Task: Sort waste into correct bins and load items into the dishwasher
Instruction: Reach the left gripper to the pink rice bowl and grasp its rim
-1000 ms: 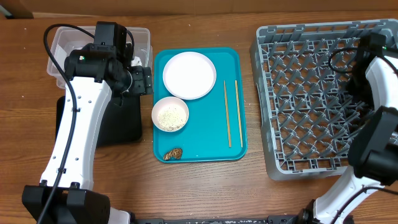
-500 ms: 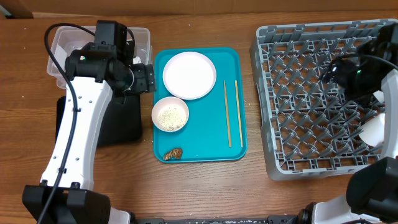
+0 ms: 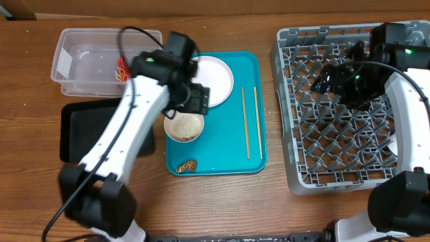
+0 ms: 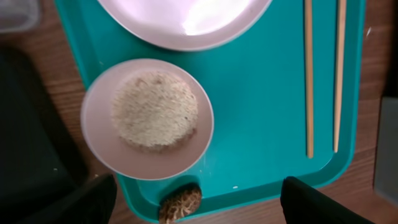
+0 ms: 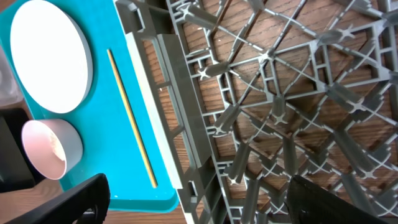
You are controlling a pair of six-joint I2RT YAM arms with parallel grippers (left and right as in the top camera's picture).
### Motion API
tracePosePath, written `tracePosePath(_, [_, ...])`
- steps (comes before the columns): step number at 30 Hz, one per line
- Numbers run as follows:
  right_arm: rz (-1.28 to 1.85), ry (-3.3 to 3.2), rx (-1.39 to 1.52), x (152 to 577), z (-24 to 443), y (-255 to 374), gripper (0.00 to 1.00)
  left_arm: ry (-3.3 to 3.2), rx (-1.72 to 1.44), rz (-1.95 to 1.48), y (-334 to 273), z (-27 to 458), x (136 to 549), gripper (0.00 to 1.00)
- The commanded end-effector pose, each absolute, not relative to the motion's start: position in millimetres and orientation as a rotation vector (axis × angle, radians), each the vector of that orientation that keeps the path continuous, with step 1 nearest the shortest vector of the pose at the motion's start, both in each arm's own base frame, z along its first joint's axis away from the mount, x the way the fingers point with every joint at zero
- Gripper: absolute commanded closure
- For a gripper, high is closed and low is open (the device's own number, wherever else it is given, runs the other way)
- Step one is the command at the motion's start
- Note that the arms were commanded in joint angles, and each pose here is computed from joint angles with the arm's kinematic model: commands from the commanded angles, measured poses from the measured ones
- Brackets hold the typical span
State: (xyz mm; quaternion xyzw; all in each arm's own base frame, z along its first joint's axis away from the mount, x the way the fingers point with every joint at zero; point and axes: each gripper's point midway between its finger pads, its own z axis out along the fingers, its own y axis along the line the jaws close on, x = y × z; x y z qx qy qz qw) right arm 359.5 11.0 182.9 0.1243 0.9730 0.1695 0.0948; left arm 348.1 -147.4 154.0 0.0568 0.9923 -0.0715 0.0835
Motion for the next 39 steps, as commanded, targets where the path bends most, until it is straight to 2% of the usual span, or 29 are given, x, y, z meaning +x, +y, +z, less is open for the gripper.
tracePosePath(1, [0.462,2.889,0.346,359.6,181.5,9.0,0.07,3.088,0.206,-0.177,-160.4,119.7,338.6,0.16])
tracePosePath(11, [0.462,2.889,0.347,359.5,181.3,9.0,0.07,3.243,0.257,-0.16,-177.5,62.5,329.6,0.24])
tracePosePath(21, [0.463,2.89,0.347,359.4,181.4,9.0,0.08,3.175,0.275,-0.179,-187.8,55.5,345.9,0.32])
tracePosePath(39, [0.463,2.89,0.347,359.3,181.4,9.0,0.08,3.2,0.289,-0.166,-187.0,41.0,336.1,0.34])
